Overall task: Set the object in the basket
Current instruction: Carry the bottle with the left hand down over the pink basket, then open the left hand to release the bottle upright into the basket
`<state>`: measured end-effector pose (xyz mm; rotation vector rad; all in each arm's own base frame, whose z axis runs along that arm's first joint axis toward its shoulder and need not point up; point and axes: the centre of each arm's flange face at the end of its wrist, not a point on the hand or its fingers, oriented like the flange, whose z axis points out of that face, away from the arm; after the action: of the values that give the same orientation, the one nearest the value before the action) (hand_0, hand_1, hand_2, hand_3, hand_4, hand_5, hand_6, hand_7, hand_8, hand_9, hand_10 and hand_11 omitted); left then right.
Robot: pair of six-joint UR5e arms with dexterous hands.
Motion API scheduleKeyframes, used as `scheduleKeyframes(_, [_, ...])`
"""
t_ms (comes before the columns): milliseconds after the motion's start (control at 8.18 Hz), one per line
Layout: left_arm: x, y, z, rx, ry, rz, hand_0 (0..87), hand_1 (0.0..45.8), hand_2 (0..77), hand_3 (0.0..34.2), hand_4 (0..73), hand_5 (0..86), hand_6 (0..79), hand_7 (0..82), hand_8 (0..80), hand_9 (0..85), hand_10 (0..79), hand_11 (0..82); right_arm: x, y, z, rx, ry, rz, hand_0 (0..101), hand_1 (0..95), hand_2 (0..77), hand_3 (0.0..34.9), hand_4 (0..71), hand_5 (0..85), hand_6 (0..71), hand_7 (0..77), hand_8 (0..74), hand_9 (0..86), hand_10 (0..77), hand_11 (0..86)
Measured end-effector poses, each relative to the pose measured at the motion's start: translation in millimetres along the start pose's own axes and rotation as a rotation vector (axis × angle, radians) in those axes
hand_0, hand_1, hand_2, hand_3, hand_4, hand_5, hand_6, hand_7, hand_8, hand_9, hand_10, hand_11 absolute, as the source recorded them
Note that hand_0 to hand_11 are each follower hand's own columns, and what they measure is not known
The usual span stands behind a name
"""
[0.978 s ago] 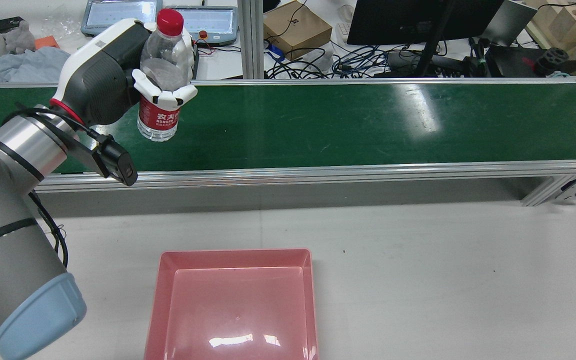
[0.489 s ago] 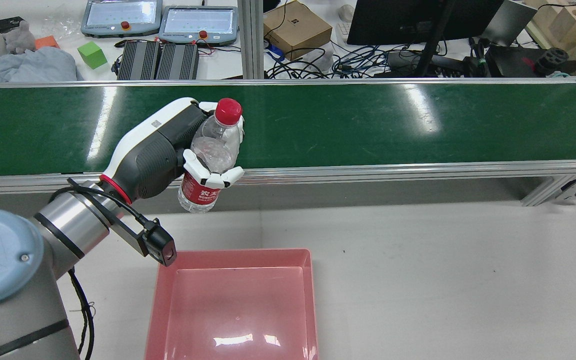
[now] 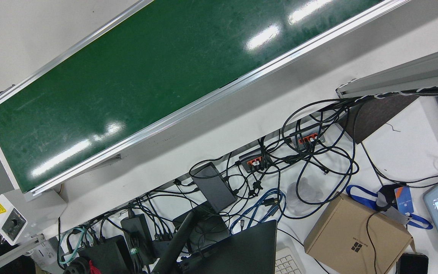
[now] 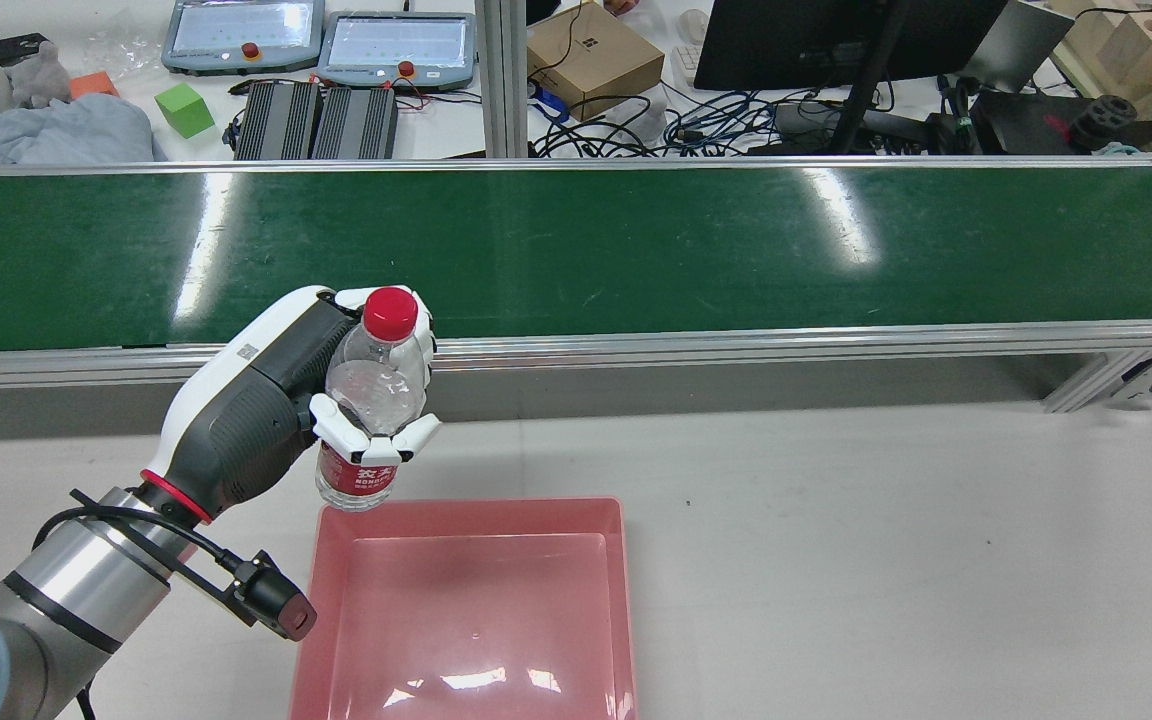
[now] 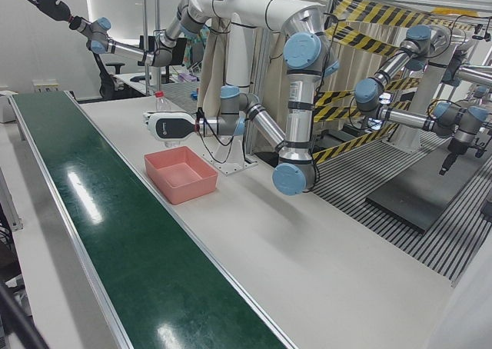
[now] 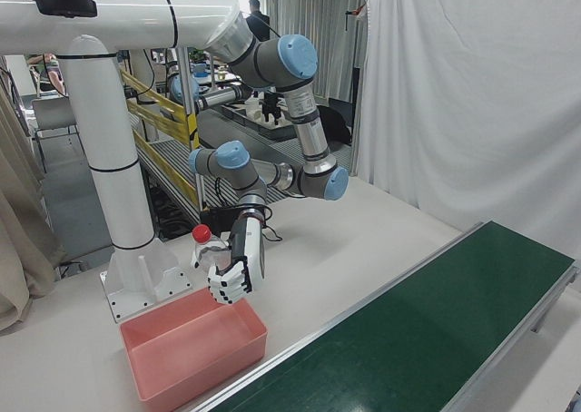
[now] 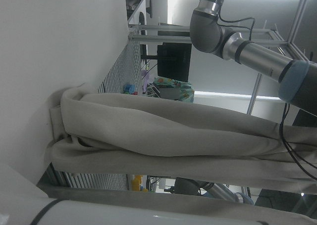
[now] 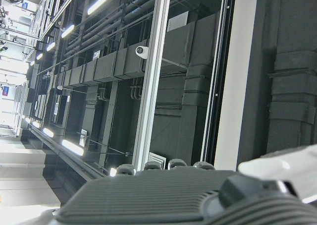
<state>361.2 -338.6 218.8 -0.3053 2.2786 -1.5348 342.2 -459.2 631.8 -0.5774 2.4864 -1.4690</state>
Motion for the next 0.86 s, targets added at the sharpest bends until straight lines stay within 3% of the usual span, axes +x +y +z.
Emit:
scheduleKeyframes(367, [1, -11, -13, 0.019, -0.001, 0.009, 77.5, 1.6, 50.2, 0.0, 49.6, 69.3, 64.4, 62.2, 66.0, 60.5, 57.3, 56.7, 0, 0, 0.0, 0.0, 0.0, 0.0, 0, 0.0, 1.1, 0.1, 0.5, 0.0, 0.0, 0.5, 0.0, 0.0, 0.5, 0.0])
scheduleKeyframes(489, [1, -12, -14, 0.019, -0.002, 0.009, 77.2, 10.4, 34.4, 0.0, 28.9, 56.7, 52.4, 59.5, 60.5, 61.6, 57.8, 56.7, 0, 0, 0.0, 0.0, 0.0, 0.0, 0, 0.0, 1.1, 0.2, 0.5, 0.0, 0.0, 0.5, 0.0, 0.0, 0.0, 0.0])
scheduleKeyframes(612, [3, -11, -17, 0.015, -0.001, 0.003, 61.3, 7.6, 15.3, 0.0, 18.0, 46.9, 36.5, 46.4, 50.2, 60.5, 52.9, 57.3, 0, 0, 0.0, 0.0, 0.0, 0.0, 0, 0.0, 1.1, 0.1, 0.5, 0.0, 0.0, 0.5, 0.0, 0.0, 0.5, 0.0])
scheduleKeyframes(734, [9, -9, -21, 0.005, 0.001, -0.006, 37.2, 2.2, 3.3, 0.0, 14.2, 39.3, 24.0, 34.9, 38.7, 49.1, 40.9, 54.0, 0, 0, 0.0, 0.0, 0.0, 0.0, 0, 0.0, 1.1, 0.1, 0.5, 0.0, 0.0, 0.5, 0.0, 0.0, 0.5, 0.0])
scheduleKeyframes(856, [15, -6, -27, -0.001, 0.003, -0.013, 32.6, 2.2, 3.3, 0.0, 14.2, 39.3, 24.0, 34.9, 38.7, 49.1, 40.9, 54.0, 0, 0, 0.0, 0.0, 0.0, 0.0, 0, 0.0, 1.1, 0.1, 0.5, 0.0, 0.0, 0.5, 0.0, 0.0, 0.5, 0.0])
